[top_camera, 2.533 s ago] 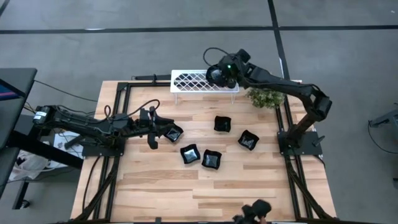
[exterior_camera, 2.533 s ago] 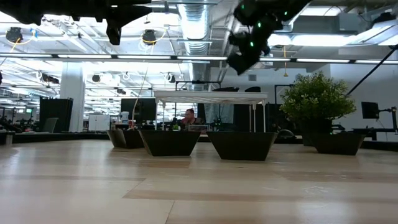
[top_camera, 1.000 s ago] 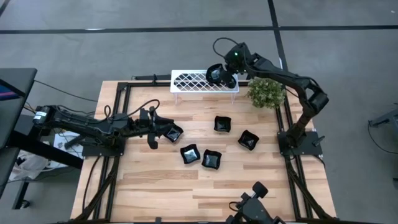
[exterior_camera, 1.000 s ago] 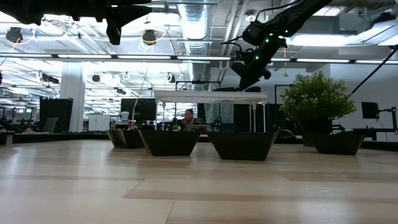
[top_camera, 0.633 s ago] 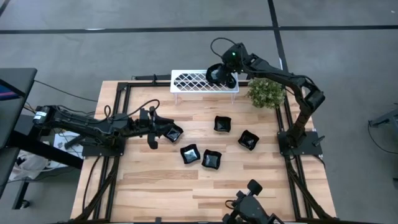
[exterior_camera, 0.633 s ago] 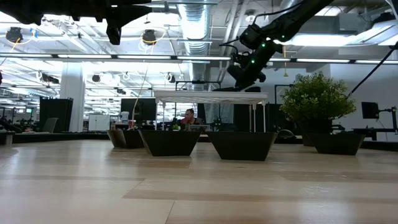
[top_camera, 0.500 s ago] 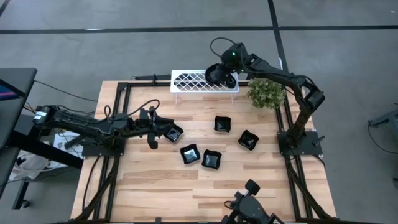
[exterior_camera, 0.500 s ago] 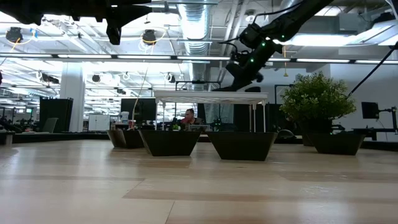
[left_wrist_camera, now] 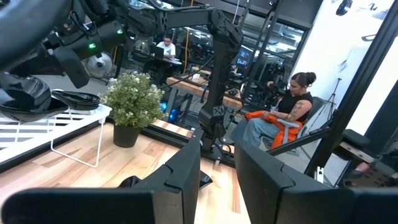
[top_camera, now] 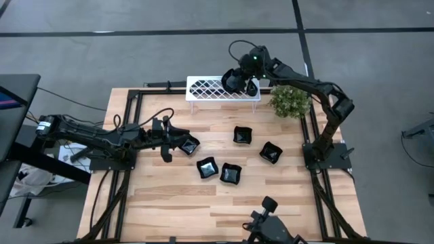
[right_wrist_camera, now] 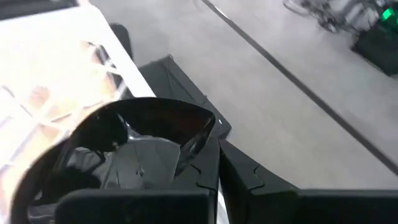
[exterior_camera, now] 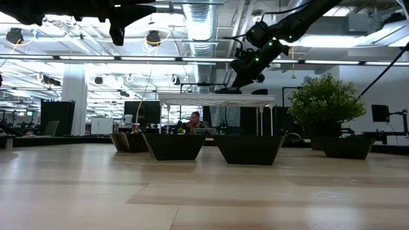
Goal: Pick & Place Mini shaped plates
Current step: Stack the leaf shaped plate on top of the leaf shaped plate on the shelf
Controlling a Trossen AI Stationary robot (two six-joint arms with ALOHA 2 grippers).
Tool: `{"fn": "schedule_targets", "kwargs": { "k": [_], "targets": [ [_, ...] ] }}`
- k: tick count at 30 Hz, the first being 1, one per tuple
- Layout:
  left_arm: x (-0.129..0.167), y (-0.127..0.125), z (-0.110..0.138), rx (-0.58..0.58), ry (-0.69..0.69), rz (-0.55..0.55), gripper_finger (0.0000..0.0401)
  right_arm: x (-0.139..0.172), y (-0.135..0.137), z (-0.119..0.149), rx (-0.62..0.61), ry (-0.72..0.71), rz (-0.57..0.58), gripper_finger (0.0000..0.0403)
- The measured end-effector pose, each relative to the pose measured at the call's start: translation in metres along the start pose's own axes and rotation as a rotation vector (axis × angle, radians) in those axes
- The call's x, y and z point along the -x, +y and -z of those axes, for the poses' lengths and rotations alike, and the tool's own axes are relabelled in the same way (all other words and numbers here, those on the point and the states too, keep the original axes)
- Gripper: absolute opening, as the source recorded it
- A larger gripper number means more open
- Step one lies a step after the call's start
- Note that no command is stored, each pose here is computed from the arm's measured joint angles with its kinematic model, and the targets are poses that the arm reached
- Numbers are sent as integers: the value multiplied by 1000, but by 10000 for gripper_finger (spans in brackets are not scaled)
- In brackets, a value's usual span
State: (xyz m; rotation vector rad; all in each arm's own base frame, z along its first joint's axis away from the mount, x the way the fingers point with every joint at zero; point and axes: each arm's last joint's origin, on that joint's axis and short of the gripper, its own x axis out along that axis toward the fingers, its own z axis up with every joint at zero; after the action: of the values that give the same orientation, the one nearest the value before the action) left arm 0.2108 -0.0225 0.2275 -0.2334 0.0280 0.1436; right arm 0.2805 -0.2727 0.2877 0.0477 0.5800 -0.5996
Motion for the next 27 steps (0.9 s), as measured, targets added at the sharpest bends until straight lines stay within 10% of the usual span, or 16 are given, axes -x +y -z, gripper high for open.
{"fn": "schedule_targets", "kwargs": {
  "k": [14,27],
  "targets": [
    [0,0,0,0,-1,0,102,4,9,-16,25,-61,1,3],
    [0,0,0,1,-4,1,102,7,64,-20,143,-42,-387,1]
  ]
}}
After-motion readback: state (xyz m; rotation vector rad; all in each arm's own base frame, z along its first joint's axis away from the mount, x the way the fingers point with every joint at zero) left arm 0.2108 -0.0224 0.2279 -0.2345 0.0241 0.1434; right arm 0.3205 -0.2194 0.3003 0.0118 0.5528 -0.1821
